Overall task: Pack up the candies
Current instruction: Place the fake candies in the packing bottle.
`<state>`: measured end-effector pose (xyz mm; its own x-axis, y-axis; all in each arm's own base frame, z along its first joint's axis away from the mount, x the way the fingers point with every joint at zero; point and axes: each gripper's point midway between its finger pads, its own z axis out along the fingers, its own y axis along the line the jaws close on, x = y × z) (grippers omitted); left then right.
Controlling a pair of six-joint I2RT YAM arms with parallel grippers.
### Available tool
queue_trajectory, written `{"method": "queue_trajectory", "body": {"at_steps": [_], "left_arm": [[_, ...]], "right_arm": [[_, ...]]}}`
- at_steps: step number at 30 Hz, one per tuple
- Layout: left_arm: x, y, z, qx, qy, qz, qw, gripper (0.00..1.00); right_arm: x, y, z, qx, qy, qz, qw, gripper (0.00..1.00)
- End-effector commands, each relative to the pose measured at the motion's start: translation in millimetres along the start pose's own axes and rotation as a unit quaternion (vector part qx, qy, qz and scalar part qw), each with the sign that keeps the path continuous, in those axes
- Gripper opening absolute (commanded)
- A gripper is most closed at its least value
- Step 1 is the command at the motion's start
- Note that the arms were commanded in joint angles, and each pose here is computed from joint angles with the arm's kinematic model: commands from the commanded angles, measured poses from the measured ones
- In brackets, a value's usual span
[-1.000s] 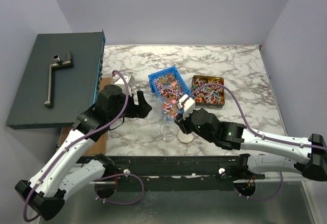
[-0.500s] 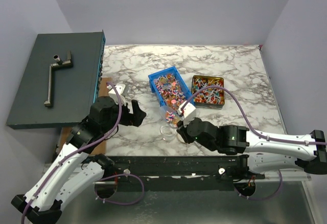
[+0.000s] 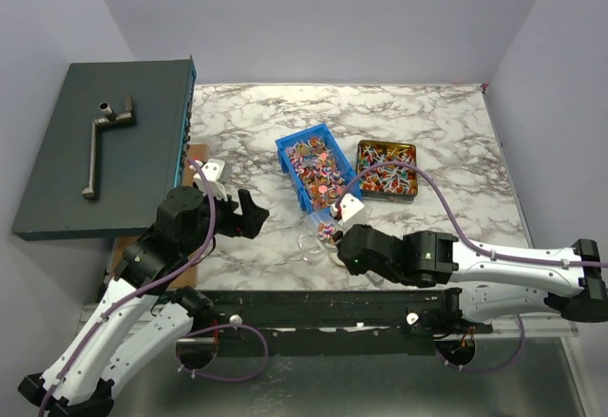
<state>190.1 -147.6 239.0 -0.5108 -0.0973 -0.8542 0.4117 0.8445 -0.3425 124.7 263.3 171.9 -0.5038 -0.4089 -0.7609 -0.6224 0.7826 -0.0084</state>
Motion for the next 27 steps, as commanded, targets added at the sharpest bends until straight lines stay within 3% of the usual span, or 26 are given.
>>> {"method": "queue_trajectory", "body": {"at_steps": [1,15,27], "left_arm": [[-2.7,4.1,0.4,-0.006,-0.013,0.006,1.000,0.86],[-4.0,-0.9,-4.7,0.010,-0.022,0.007,1.000,0.87],[-4.7,-3.2,-7.0,0.018,-0.026,0.011,0.999,0.87]], "right_arm": [[11.6,6.8,-3.3,-0.004,0.042,0.015,0.999,0.01],[40.4,14.1,8.3,0.015,0.144,0.007,0.989,0.01],[40.3,15.0,11.3,0.004,0.191,0.011,0.982,0.01]]}}
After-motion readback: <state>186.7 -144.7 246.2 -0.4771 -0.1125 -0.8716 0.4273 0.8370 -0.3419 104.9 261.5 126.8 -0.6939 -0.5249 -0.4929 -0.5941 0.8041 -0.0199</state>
